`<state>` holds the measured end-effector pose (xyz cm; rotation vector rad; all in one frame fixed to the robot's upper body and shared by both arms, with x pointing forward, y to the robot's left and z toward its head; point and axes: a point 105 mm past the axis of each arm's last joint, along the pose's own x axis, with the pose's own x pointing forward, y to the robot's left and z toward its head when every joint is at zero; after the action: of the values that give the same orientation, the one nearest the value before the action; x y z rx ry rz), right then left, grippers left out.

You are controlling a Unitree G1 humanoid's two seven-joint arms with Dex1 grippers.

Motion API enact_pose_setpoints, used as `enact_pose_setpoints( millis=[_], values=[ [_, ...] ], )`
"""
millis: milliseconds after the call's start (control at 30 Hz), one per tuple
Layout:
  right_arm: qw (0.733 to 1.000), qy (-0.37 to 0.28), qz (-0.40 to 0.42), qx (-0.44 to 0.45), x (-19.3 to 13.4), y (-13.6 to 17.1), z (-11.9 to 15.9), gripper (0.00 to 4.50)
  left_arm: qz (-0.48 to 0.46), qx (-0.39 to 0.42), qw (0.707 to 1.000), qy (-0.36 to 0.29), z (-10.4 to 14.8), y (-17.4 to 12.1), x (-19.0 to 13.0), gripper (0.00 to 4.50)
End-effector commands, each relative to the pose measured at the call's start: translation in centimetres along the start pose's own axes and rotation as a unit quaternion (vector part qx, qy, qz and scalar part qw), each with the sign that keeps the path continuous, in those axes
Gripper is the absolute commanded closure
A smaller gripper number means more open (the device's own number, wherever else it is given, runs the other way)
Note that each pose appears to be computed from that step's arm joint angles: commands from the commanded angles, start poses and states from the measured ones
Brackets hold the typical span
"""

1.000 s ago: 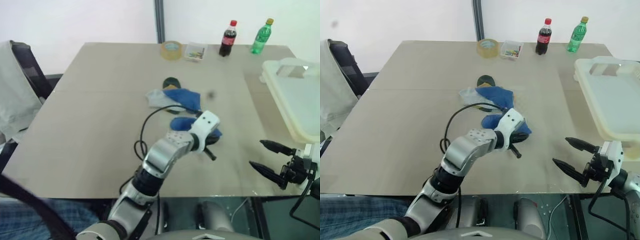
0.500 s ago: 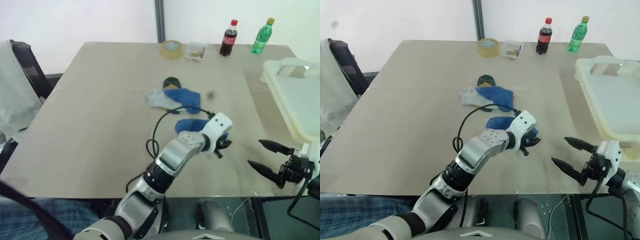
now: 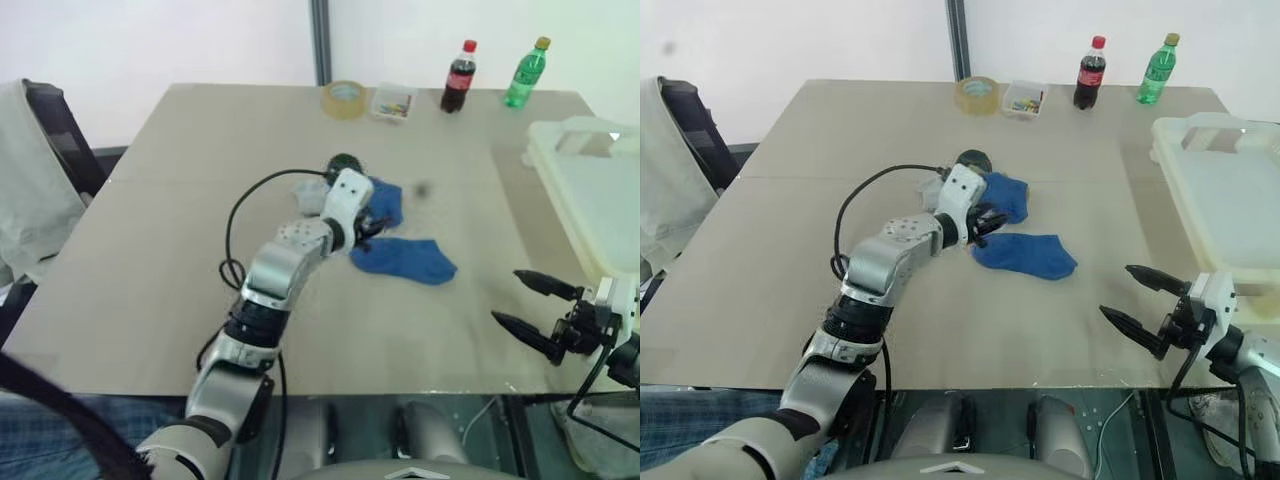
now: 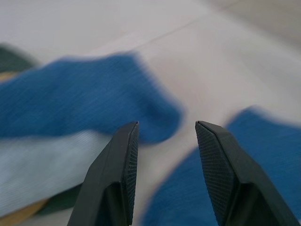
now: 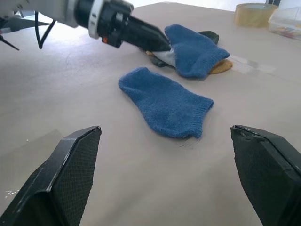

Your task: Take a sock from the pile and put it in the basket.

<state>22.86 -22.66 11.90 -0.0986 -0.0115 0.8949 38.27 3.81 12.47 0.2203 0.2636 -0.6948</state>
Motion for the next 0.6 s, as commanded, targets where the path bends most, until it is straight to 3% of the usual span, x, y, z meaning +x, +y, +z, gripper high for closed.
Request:
enact_pose_setpoints(
  millis=[33, 233, 600],
  values=[
    [1.000, -0.016, 0.007, -0.016, 0.3, 0.0, 0.7, 0.00, -0.013, 0.030, 0.999, -0.010, -0.4, -1.5, 1.3, 2.46],
    [1.000, -0.017, 0.000, -0.018, 0.3, -0.2, 0.8, 0.00, -0.039, 0.035, 0.999, 0.008, -2.1, -3.0, 1.2, 2.46],
    [1.000, -0.019, -0.003, -0.015, 0.3, 0.1, 0.7, 0.00, -0.073, 0.105, 0.989, 0.068, -5.9, -3.6, -3.7, 2.46]
  ],
)
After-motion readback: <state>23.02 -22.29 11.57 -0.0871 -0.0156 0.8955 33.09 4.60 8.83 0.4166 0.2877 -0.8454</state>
